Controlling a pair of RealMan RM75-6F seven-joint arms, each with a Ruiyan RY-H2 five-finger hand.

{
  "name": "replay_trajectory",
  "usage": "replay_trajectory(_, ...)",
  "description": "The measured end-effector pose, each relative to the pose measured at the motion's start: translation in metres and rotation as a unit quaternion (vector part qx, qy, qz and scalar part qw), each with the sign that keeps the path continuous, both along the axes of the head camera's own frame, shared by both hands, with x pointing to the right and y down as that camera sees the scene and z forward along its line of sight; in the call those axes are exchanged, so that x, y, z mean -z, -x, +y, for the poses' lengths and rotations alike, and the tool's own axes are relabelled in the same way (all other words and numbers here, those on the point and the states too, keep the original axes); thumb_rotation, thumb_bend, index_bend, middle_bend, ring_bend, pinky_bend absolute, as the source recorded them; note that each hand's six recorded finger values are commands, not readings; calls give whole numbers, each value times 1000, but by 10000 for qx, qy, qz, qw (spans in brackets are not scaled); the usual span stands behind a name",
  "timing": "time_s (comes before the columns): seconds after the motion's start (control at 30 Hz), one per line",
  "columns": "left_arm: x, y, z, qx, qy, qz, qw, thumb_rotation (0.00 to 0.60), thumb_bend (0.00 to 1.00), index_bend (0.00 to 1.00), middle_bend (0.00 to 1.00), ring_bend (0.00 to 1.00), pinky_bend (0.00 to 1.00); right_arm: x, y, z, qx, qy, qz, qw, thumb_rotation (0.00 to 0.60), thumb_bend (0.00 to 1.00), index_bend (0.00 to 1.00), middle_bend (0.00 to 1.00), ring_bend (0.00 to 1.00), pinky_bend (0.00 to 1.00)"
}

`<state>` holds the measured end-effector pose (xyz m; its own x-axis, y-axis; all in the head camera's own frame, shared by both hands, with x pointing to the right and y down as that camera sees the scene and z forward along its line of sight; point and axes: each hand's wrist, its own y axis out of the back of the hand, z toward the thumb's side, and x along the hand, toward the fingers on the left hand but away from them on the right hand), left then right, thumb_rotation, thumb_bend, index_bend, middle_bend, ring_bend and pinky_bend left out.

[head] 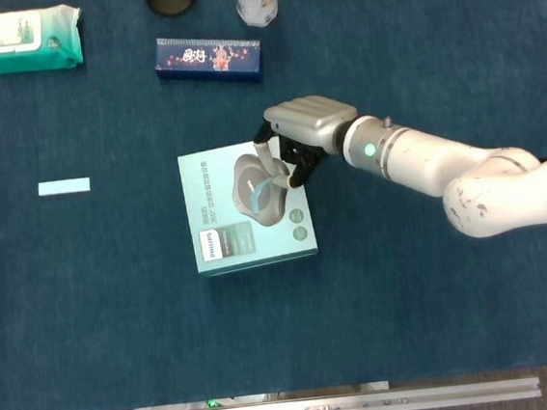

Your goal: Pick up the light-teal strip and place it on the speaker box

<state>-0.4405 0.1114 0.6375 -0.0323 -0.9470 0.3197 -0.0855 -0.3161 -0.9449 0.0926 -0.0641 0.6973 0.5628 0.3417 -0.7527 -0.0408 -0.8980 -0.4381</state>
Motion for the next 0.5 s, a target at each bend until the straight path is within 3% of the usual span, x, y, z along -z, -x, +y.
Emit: replay_trajectory(0.5, -1, -2, 1, 3, -23, -12, 10000, 600, 265, 167, 215, 207, 161, 10, 14, -10, 424, -582, 395, 9966, 600, 386, 691, 1000, 1000, 1000)
